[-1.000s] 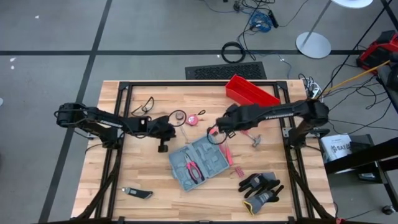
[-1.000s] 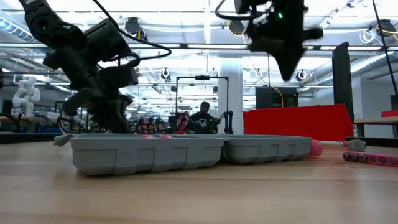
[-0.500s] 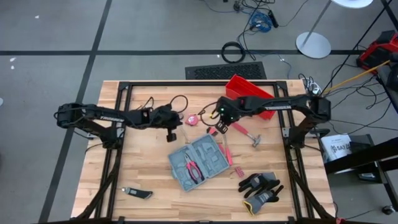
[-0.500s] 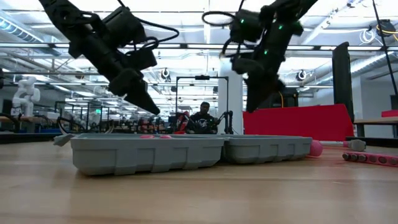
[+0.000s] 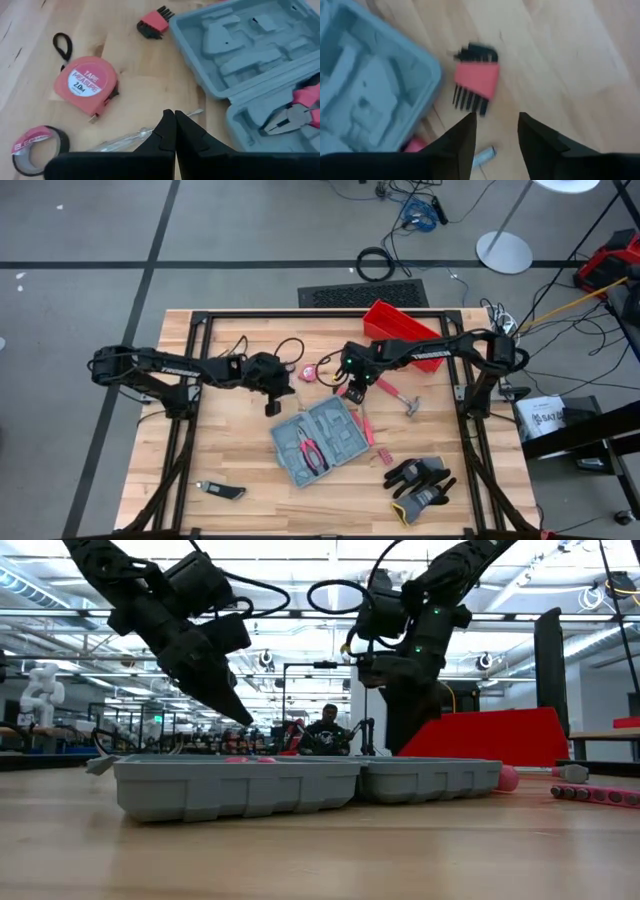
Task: Prefit tool cases
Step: Put the hex key set into the toolbox
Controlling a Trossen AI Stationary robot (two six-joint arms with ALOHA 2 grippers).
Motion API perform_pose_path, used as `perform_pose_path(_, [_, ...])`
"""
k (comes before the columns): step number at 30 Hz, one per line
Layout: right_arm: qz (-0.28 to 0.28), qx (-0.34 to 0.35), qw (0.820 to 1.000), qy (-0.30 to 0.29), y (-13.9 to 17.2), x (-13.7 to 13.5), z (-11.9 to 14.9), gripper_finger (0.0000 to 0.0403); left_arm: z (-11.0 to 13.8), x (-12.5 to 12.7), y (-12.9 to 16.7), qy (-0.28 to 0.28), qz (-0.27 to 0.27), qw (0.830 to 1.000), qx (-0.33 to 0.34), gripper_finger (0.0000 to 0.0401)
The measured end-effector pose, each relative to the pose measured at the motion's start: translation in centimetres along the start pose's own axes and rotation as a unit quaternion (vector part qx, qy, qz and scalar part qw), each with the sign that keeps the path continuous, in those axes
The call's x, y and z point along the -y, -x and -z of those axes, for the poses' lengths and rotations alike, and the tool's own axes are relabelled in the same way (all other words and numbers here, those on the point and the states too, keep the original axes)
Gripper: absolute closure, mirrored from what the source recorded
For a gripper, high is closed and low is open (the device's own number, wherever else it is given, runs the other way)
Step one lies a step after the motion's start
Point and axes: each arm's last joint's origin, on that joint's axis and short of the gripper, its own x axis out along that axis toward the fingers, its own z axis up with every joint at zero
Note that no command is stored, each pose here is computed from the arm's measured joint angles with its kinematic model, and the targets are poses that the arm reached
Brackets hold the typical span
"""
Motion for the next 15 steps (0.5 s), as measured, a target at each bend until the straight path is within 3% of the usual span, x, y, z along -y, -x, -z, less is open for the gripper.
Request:
perform_pose_path(8, [0.002, -0.076, 0.997, 0.008, 2.1, -0.3, 2.0, 0.0270, -0.1, 0.1, 0.0, 0.022, -0.023, 0.999, 0.004, 0.0400])
perform_pose_path(15, [0.012, -0.033, 0.999, 0.033, 4.9, -1.3, 2.3, 0.0270, -1.0, -0.3, 0.0, 0.032, -0.072, 0.996, 0.049, 0.0400])
